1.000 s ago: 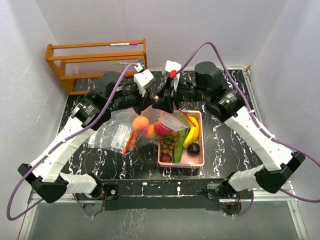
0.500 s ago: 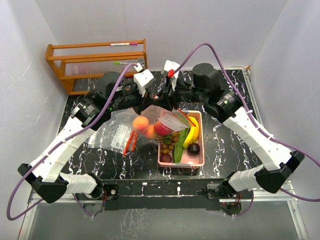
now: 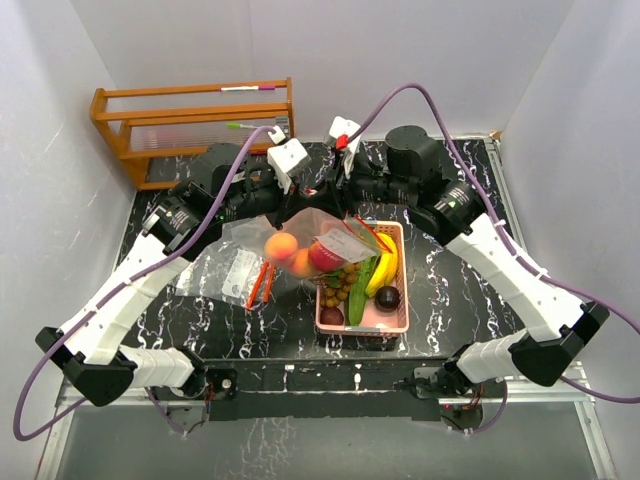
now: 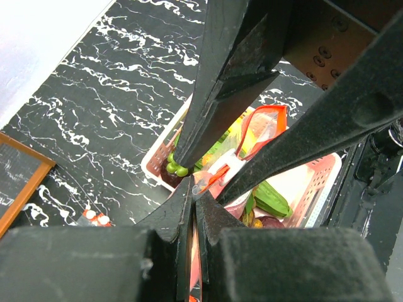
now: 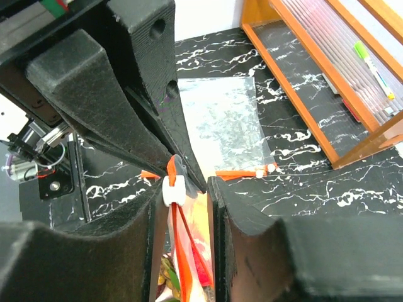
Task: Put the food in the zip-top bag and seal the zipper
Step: Zip the zipper food storage bag.
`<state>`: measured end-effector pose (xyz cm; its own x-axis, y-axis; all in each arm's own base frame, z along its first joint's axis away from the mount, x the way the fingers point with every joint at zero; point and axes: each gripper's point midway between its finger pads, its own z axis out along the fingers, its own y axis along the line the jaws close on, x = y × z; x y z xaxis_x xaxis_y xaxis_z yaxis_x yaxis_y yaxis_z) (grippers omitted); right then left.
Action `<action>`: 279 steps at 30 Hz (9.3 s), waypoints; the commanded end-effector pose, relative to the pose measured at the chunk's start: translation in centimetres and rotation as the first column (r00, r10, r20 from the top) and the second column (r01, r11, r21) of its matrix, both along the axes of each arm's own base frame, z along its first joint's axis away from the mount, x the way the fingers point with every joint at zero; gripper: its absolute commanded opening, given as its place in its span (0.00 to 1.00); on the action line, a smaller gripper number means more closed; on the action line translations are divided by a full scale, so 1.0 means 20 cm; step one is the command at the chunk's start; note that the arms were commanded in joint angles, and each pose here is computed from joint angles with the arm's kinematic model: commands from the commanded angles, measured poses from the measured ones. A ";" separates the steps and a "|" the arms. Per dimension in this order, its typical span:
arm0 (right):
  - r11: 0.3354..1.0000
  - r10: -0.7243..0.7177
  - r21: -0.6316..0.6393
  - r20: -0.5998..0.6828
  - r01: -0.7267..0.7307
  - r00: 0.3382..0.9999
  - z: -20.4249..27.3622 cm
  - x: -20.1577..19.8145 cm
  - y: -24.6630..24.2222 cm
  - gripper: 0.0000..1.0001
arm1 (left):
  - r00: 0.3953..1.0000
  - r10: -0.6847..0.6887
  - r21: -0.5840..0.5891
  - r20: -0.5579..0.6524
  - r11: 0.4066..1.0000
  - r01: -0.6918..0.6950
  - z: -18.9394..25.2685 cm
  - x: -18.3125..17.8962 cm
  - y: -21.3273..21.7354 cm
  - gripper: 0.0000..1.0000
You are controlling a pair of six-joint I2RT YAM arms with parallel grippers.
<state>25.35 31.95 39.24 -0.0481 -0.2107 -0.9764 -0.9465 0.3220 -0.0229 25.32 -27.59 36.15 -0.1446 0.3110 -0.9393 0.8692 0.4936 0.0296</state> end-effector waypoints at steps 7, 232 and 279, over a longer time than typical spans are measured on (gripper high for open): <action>0.993 -0.068 0.106 0.107 0.056 0.992 0.27 0.02 -0.03 0.48 | 0.999 -0.008 -0.039 0.035 0.999 0.009 0.10 -0.03 0.01 0.00; 0.993 0.094 0.040 0.282 -0.110 0.955 0.37 -0.12 -0.08 0.55 | 0.946 -0.050 -0.145 0.321 0.984 0.102 0.32 -0.17 0.11 0.00; 0.991 0.127 0.024 0.202 -0.135 0.971 0.28 -0.09 -0.02 0.31 | 0.944 -0.041 -0.152 0.328 0.984 0.095 0.34 -0.17 0.11 0.00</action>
<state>23.88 32.10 42.67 0.1262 -0.2077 -0.9700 -0.9690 0.1834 -0.1653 22.55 -25.91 40.75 0.1315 0.1951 -0.9719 0.8701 0.4471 0.2075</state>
